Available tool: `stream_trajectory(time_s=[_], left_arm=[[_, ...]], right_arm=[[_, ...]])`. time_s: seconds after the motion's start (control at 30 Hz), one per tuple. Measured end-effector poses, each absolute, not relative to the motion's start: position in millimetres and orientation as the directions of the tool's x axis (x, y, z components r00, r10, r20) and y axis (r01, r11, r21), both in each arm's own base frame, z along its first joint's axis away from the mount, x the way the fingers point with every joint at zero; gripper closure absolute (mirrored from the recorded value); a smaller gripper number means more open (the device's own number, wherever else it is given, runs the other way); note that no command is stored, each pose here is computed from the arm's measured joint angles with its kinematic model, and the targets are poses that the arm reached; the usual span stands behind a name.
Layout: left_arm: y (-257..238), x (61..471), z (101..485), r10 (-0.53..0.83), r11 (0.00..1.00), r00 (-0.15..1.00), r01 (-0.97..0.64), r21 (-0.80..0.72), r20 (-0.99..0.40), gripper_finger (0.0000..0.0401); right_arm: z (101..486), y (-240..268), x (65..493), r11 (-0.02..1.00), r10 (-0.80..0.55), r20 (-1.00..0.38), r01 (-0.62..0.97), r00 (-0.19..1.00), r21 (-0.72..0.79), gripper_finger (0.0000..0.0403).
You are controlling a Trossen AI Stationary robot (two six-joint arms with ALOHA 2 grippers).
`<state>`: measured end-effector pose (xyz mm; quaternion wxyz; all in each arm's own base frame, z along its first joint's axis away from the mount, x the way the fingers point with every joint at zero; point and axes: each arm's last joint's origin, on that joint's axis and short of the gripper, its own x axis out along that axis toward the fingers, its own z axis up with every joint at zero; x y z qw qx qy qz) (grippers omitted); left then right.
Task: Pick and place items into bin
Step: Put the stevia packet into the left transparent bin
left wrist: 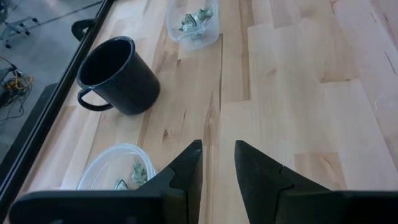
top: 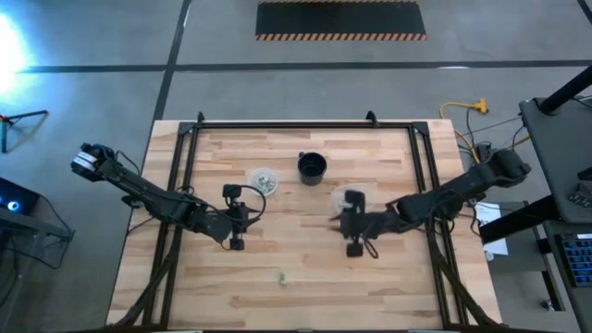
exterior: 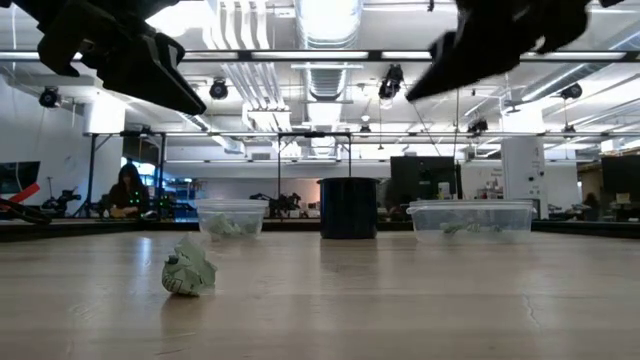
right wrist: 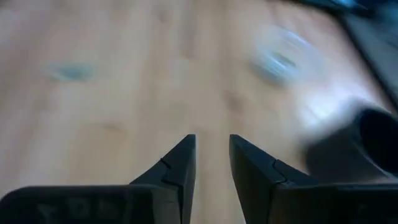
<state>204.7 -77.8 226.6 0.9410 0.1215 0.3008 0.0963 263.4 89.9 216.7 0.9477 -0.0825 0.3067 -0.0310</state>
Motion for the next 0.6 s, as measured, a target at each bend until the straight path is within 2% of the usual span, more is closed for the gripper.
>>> stream_trajectory(time_s=[0.13,0.27,0.43,0.6], left_arm=[[-77.9,204.7,226.6,0.254,0.952,0.801,-0.108,0.286,-0.543,0.0324],[-77.8,204.7,226.3,0.254,0.952,0.800,-0.108,0.286,-0.544,0.0324],[-79.5,204.8,225.1,0.200,0.966,0.804,-0.067,0.249,-0.559,0.0324],[-94.3,211.8,217.7,0.107,0.980,0.833,0.003,0.198,-0.542,0.0324]], right_arm=[[218.2,104.7,274.7,0.980,0.068,-0.496,-0.152,0.865,-0.130,0.0315],[203.4,117.2,287.8,0.952,0.160,-0.467,-0.261,0.870,-0.161,0.0321],[184.9,125.5,304.8,0.922,0.167,-0.506,-0.316,0.846,-0.224,0.0327],[190.5,130.0,315.9,0.919,0.148,-0.574,-0.326,0.805,-0.220,0.0331]])
